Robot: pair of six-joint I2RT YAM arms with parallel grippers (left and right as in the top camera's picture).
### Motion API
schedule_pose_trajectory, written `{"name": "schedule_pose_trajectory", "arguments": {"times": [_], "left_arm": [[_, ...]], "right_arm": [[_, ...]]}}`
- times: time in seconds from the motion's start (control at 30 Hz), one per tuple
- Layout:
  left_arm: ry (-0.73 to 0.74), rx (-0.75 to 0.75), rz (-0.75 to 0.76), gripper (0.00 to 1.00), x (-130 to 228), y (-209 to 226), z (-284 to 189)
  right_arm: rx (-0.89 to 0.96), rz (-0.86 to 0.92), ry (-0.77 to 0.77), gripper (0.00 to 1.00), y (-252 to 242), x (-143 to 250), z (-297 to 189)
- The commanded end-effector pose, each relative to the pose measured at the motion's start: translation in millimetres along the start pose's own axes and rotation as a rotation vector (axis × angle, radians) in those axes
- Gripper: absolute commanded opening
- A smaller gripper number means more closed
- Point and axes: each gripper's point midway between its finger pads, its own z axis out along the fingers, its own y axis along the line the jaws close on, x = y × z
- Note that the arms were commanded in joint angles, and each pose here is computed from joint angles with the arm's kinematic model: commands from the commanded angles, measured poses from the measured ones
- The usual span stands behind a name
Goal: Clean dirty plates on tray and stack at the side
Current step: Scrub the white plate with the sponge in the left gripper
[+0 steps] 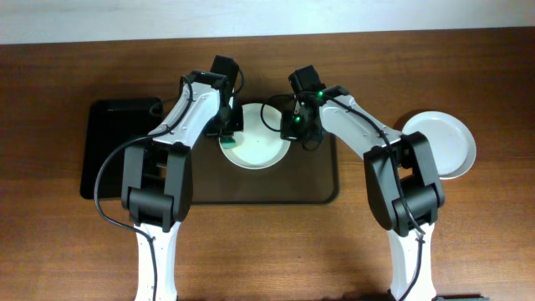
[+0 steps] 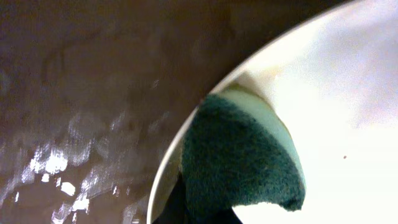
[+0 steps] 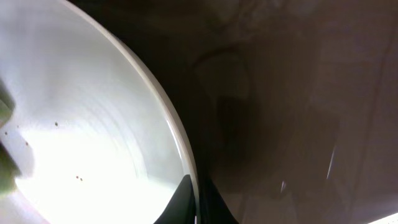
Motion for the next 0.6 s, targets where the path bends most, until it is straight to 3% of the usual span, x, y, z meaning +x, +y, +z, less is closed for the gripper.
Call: {"name": "schedule_pose_trajectory", "arguments": {"times": [0.0,0.1,0.2,0.33,0.43,0.57], "left_arm": [[0.115,-0.048,-0.011,0.01,27,17,3],[0.169,0.231,0.154,0.01,39,-29,-3],[0.122,0.376,0.219,0.01,30,-53,-9],[0.009,0.357,0.203,0.01,2,-55,-5],[-0.07,0.152,0.001,0.01,-22,-21,2],[-0.094,0.099,-0.141,0.01,-37,14,-32]], "right_arm": [[0.056,0.011,0.018,0.04,-15,6,10],[0.057,0.011,0.018,0.04,-15,6,10],[0.057,0.011,0.018,0.04,-15,6,10],[0.057,0.011,0.018,0.04,-15,6,10],[0.057,0.01,0.018,0.04,-15,6,10],[0.057,0.01,0.018,0.04,-15,6,10]]}}
